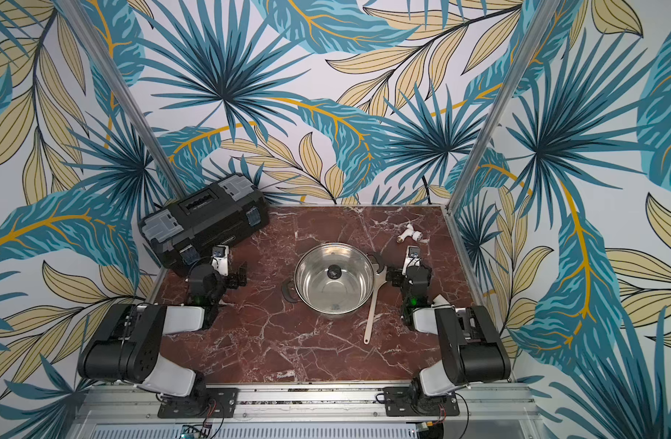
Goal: Stir the soup with a spoon
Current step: Pick up the lid from the pan, then place the lid at the center of the board, then pick up the spoon from the center of the board, then adjust the spoon.
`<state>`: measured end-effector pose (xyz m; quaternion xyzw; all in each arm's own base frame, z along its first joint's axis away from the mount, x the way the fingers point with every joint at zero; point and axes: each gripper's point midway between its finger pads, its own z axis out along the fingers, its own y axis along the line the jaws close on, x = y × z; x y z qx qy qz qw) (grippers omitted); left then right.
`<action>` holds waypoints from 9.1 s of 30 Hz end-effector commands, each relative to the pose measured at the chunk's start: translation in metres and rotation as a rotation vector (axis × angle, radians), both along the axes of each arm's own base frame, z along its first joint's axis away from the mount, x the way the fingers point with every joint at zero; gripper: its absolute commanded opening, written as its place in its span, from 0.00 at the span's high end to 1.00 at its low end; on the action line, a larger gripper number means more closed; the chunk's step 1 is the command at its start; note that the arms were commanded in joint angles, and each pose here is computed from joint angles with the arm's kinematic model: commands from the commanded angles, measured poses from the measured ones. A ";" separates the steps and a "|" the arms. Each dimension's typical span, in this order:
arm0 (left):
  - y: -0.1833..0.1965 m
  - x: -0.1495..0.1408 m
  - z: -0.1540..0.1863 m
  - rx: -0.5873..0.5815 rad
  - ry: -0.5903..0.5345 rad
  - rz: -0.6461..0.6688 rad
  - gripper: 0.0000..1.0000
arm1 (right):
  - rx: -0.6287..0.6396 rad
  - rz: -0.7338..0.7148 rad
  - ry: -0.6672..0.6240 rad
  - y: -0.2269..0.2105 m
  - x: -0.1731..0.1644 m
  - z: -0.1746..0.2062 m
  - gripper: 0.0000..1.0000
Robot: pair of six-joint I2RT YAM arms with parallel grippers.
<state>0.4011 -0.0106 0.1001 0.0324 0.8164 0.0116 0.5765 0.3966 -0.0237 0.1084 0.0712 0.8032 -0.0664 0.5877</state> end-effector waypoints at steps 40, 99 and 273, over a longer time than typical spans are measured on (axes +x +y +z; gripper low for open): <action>-0.098 -0.055 0.121 -0.336 0.475 -0.024 0.00 | 0.388 -0.106 0.251 0.011 -0.086 0.116 0.00; -0.366 -0.068 0.069 0.109 0.745 -0.425 0.50 | 0.497 0.012 0.345 0.042 -0.147 0.134 0.03; -0.254 -0.150 0.265 0.217 -0.386 -0.618 0.39 | 1.074 0.441 0.559 0.317 -0.074 0.267 1.00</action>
